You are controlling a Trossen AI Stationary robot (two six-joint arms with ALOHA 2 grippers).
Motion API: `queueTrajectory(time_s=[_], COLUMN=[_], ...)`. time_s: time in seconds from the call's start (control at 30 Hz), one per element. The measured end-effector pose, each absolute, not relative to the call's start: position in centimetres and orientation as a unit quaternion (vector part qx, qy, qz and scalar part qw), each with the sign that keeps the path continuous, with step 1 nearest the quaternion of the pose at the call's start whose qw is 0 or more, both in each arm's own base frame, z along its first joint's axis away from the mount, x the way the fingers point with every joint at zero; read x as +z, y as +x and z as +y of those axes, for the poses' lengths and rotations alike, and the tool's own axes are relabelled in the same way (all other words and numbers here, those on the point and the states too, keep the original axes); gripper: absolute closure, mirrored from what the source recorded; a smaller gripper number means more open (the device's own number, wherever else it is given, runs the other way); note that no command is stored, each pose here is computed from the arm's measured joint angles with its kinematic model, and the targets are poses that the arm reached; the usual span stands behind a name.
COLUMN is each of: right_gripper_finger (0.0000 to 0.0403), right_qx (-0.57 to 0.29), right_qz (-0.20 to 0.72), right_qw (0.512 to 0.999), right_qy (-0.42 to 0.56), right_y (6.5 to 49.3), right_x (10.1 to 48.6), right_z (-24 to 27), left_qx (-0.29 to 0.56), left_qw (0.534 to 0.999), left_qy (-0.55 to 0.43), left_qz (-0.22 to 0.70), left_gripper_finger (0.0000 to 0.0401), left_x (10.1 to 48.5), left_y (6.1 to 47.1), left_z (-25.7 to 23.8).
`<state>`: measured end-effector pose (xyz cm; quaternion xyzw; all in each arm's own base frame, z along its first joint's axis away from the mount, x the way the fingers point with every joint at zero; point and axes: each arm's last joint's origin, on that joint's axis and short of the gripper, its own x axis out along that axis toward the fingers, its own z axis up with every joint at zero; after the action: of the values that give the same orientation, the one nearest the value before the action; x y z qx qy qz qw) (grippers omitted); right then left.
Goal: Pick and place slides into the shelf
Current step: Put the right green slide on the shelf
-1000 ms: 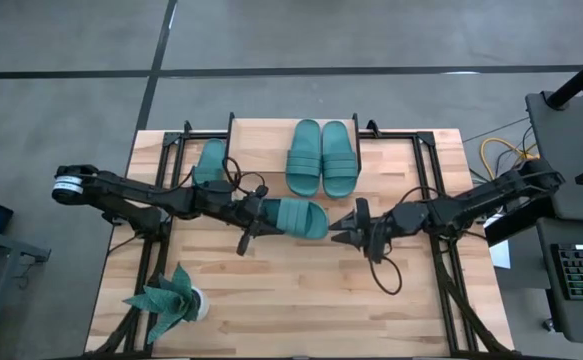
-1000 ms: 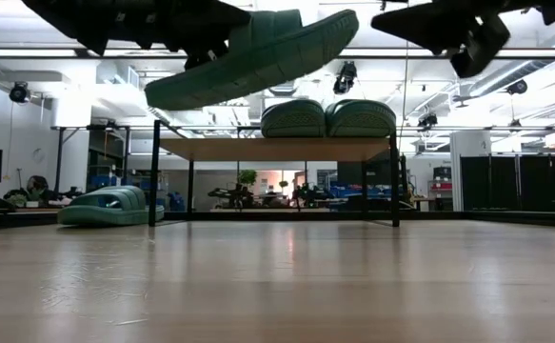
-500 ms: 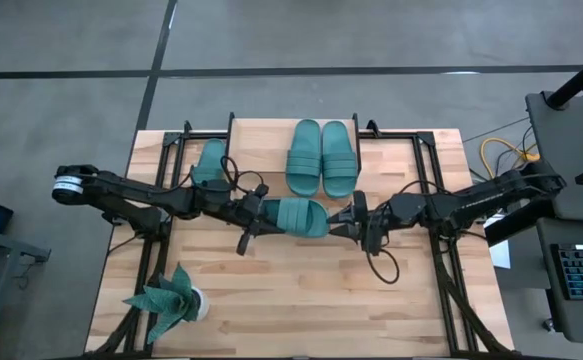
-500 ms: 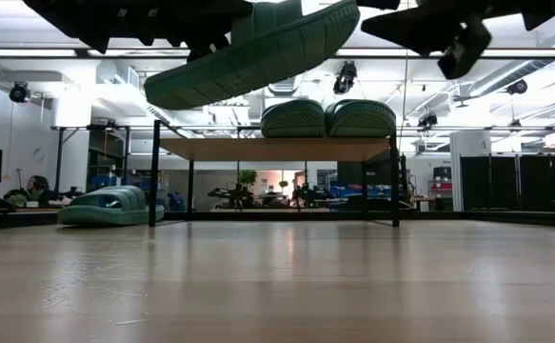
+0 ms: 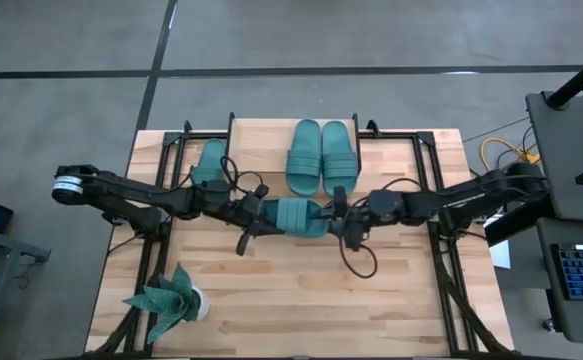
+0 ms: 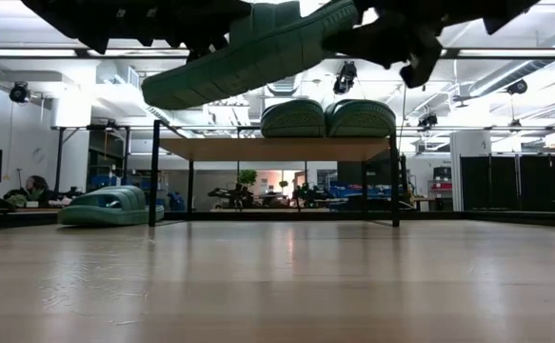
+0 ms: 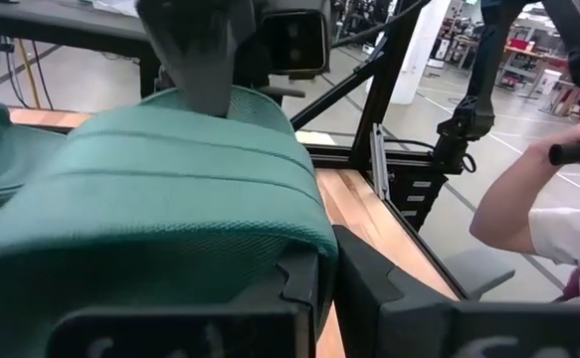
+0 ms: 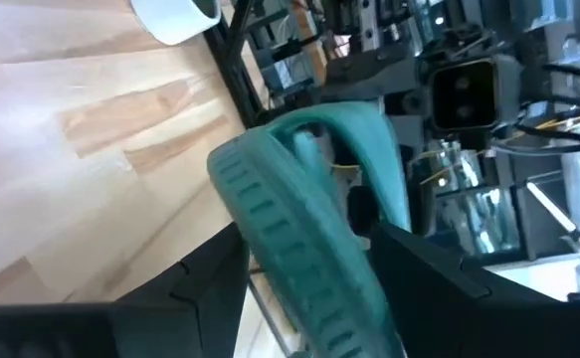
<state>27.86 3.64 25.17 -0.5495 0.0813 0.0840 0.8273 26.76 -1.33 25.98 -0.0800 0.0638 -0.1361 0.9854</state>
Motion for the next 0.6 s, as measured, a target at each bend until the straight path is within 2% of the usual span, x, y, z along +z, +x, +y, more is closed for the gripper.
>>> queueTrajectory(time_s=[0.1, 0.23, 0.33, 0.47, 0.6], right_gripper_finger=[0.021, 0.0243, 0.0288, 0.0369, 0.0374], right_qx=[0.078, 0.04, 0.034, 0.044, 0.041], right_qz=[0.09, 0.116, 0.126, 0.136, 0.135], right_qw=[0.828, 0.825, 0.823, 0.818, 0.818], right_qy=[-0.548, -0.551, -0.553, -0.557, -0.557], right_y=[28.58, 28.8, 28.66, 28.27, 28.1], right_x=[25.31, 25.38, 25.33, 25.33, 25.55], right_z=[3.69, 3.47, 3.41, 3.4, 3.36], left_qx=[-0.142, -0.134, -0.132, -0.129, -0.13], left_qw=[0.985, 0.986, 0.987, 0.987, 0.988], left_qy=[-0.08, -0.075, -0.075, -0.07, -0.064], left_qz=[0.062, 0.061, 0.061, 0.059, 0.052], left_gripper_finger=[0.0401, 0.0401, 0.0401, 0.0401, 0.0397], left_x=[26.02, 25.92, 25.86, 25.88, 26.13], left_y=[26.75, 26.68, 26.66, 26.66, 26.55], left_z=[-1.4, -1.32, -1.29, -1.26, -1.25])
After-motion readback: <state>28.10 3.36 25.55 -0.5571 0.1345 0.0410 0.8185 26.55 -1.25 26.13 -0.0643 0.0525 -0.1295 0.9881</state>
